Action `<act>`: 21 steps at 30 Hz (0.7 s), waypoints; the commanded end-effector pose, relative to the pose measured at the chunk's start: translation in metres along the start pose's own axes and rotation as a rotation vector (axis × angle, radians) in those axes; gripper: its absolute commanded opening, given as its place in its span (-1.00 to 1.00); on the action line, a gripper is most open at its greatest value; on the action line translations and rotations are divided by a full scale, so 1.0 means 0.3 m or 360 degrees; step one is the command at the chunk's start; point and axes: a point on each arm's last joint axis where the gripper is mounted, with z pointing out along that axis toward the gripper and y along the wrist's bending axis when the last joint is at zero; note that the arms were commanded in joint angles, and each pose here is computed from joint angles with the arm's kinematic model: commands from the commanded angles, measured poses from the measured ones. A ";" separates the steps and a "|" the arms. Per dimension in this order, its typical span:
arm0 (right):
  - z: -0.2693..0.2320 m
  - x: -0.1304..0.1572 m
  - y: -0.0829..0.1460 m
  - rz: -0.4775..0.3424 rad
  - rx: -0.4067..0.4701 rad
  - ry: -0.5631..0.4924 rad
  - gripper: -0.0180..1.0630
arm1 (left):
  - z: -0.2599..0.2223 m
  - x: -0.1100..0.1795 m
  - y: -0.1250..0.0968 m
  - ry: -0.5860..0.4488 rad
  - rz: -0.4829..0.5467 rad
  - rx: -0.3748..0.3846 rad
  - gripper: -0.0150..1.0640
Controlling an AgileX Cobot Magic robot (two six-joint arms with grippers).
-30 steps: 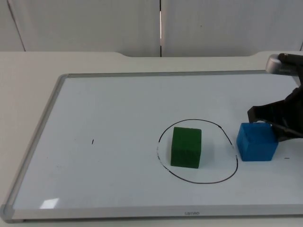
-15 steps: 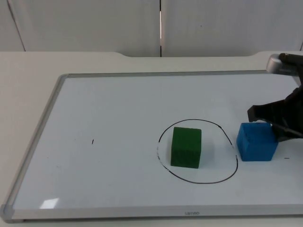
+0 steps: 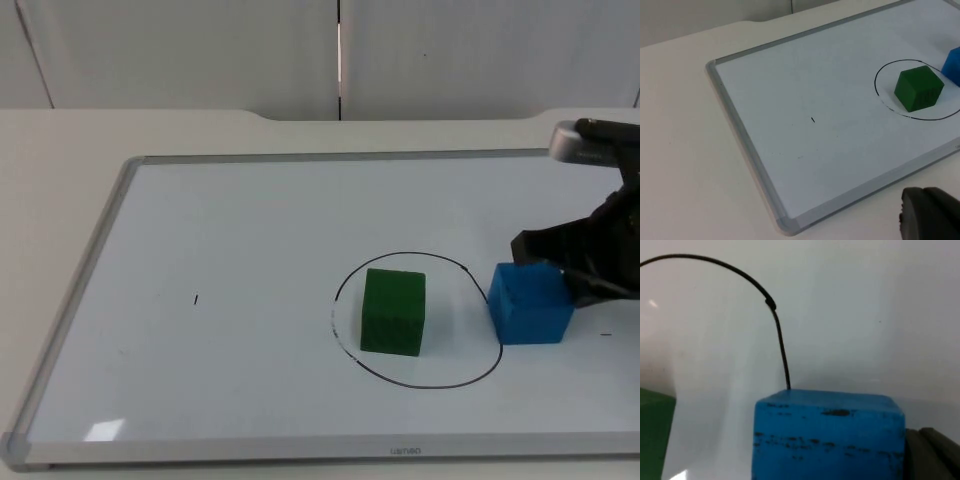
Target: Push the two cubes into the marked area.
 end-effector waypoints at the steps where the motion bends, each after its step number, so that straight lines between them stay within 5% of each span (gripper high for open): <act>1: 0.001 0.000 0.007 0.0007 -0.0006 -0.0001 -0.96 | 0.002 0.006 0.001 0.0008 -0.0009 -0.0007 -0.98; 21: 0.001 0.006 0.048 0.0032 -0.0039 -0.0029 -0.96 | 0.002 0.006 0.001 0.0008 -0.0009 -0.0007 -0.98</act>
